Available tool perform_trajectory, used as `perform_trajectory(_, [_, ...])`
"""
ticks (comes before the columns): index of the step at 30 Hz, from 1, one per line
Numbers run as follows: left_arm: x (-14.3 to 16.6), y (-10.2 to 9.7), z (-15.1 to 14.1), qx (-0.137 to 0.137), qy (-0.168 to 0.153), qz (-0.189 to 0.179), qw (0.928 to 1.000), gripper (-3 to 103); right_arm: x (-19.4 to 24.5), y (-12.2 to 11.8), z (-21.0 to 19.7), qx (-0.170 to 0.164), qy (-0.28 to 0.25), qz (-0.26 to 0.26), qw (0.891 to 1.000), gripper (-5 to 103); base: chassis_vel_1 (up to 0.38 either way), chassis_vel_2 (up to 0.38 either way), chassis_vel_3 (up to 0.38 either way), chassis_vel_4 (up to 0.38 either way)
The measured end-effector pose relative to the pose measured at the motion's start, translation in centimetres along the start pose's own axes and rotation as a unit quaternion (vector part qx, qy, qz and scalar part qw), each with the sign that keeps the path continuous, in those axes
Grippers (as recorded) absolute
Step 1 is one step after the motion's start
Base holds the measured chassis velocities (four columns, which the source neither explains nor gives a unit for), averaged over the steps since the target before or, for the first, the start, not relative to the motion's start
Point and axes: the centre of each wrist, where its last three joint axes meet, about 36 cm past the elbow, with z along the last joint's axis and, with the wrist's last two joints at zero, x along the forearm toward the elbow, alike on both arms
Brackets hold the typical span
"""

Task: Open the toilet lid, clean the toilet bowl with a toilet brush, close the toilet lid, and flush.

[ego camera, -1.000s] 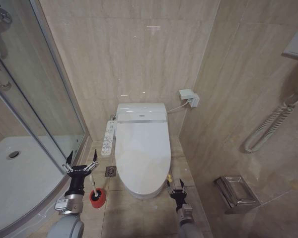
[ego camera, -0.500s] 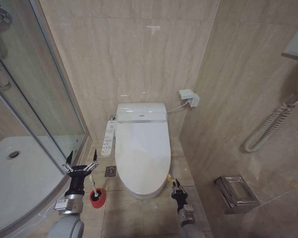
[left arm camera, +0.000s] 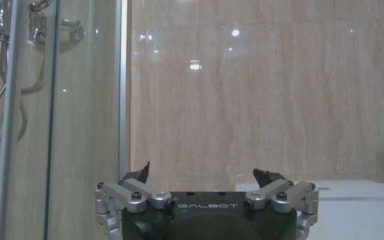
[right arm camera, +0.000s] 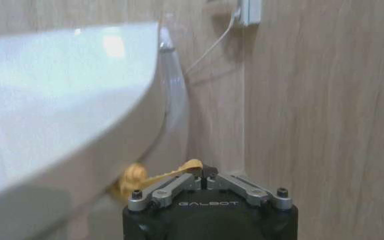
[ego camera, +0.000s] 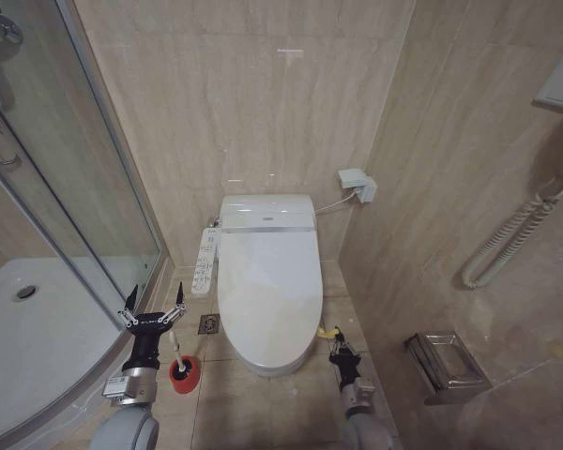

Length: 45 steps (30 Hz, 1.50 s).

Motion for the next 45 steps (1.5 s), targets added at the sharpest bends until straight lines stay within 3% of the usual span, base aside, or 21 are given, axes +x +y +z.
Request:
perform_trajectory(28, [0.0,0.0,0.0,0.000,0.000,0.000,1.0000,100,-2.6,-0.9,-18.1,-0.043,-0.146,0.001,0.988,1,0.000,0.000,0.000,0.000])
perform_trajectory(40, [0.0,0.0,0.0,0.000,0.000,0.000,1.0000,100,-7.3,-3.6,-23.7,-0.018,-0.169,-0.002,0.985,1,0.000,0.000,0.000,0.000])
perform_trajectory(45, [0.0,0.0,0.0,0.000,0.000,0.000,1.0000,100,-9.7,-3.6,-24.6,-0.012,-0.168,-0.007,0.986,1,0.000,0.000,0.000,0.000])
